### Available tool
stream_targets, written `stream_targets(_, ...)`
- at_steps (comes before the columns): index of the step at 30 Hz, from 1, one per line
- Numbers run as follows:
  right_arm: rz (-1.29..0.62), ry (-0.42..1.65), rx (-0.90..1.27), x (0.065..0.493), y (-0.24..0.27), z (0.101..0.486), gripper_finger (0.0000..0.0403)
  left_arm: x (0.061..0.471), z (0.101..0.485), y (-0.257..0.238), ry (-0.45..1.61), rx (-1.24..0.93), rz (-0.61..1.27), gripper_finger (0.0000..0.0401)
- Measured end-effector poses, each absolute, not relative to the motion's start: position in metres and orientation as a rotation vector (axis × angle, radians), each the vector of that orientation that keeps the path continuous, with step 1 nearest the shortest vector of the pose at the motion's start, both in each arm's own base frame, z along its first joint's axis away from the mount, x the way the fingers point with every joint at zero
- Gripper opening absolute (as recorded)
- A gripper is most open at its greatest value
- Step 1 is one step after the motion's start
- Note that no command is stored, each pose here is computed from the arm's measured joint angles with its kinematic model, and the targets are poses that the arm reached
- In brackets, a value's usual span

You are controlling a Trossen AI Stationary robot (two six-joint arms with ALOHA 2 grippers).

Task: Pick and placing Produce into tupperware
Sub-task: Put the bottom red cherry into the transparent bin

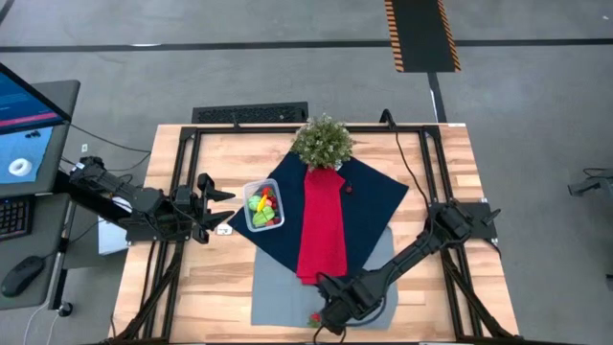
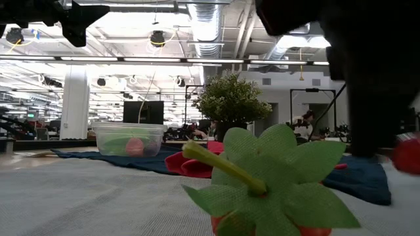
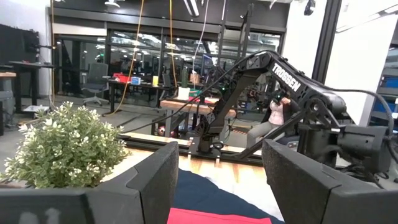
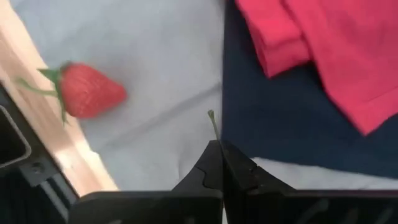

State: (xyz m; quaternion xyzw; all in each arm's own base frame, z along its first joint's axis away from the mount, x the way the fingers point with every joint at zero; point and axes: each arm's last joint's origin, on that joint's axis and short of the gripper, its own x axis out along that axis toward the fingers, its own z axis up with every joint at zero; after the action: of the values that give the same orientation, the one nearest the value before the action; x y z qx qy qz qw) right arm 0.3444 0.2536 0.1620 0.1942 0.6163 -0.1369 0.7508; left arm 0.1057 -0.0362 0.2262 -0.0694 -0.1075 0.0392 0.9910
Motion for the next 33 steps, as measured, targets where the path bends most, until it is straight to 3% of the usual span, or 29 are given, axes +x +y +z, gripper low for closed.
stream_targets(7,-0.314,1.254,0.293,0.357,0.247,0.193,0.001,0.106,0.226,-0.036,-0.216,-0.139,0.079,0.0222)
stream_targets(14,-0.331,1.112,0.168,0.387,0.214,0.199,0.001,0.106,0.226,-0.036,-0.216,-0.14,0.079,0.0222)
stream_targets(21,-0.358,0.964,0.046,0.422,0.169,0.205,0.001,0.106,0.226,-0.036,-0.216,-0.14,0.079,0.0222)
stream_targets(33,-0.38,0.797,0.038,0.472,0.071,0.215,0.001,0.106,0.226,-0.036,-0.216,-0.142,0.078,0.0222)
